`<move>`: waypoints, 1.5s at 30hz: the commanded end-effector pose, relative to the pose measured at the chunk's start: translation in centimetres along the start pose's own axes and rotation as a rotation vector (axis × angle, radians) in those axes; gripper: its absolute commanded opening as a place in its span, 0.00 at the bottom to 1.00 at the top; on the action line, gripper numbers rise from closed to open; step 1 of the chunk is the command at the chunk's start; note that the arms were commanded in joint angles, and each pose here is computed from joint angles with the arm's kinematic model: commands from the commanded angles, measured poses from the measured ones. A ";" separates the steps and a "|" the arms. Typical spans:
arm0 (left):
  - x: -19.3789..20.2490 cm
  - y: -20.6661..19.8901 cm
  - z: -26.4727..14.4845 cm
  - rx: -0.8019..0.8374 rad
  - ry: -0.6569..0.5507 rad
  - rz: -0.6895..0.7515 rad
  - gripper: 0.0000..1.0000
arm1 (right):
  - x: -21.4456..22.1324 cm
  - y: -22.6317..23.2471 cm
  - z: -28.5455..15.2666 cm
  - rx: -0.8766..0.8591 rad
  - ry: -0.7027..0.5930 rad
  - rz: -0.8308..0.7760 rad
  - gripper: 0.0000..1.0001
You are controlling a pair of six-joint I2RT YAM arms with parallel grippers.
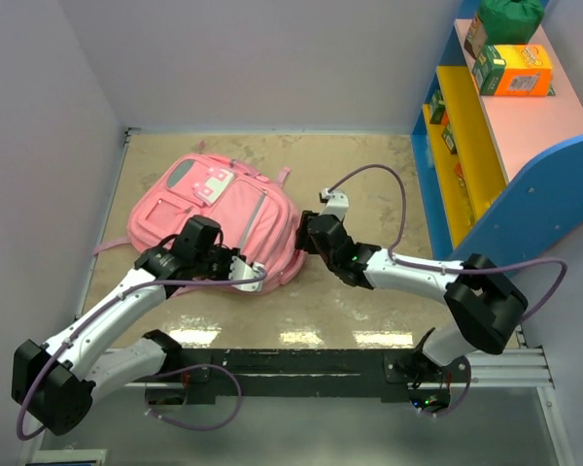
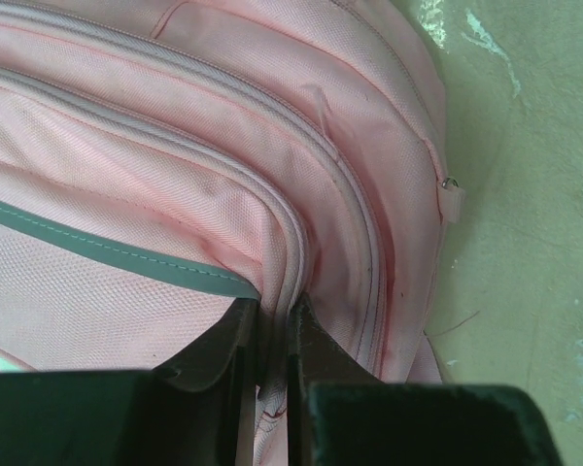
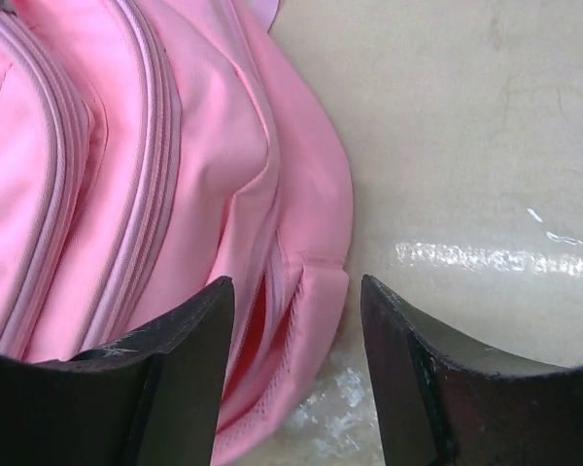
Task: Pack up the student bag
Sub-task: Zip the student bag at the center of the board.
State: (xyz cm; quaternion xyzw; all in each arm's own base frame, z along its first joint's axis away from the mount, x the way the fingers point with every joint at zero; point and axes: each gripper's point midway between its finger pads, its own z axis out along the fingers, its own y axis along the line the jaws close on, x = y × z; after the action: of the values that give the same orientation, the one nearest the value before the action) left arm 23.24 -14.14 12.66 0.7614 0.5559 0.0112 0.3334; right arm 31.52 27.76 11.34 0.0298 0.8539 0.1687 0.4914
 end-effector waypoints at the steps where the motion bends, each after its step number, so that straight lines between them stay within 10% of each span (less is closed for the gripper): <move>1: 0.5 -1.9 -0.4 0.049 0.013 -0.043 0.00 | 0.8 0.9 1.9 -0.012 0.018 -0.001 0.57; 9: 0.9 -2.4 -0.5 0.042 0.024 -0.048 0.00 | 4.1 -0.2 5.1 0.046 0.119 -0.032 0.49; 16: 1.3 -2.7 -0.1 0.041 0.037 -0.049 0.00 | 5.3 -1.6 5.1 0.062 0.134 0.028 0.00; 26: 0.2 -1.1 2.3 0.099 0.018 0.061 0.00 | 7.0 -9.1 -1.7 0.234 0.099 0.174 0.00; 35: -2.5 2.5 4.5 0.108 0.011 0.145 0.00 | 13.5 -2.2 -5.9 -0.015 0.243 0.140 0.00; 45: -2.4 4.9 0.5 -0.011 0.015 0.055 0.00 | 5.6 -2.8 -7.8 0.065 0.047 0.063 0.90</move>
State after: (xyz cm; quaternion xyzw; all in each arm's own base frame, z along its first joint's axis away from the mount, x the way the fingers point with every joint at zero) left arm 24.78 -19.14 12.60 0.8136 0.4914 -0.0184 0.3103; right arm 21.64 24.32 4.39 0.0600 0.8921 0.1382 0.4260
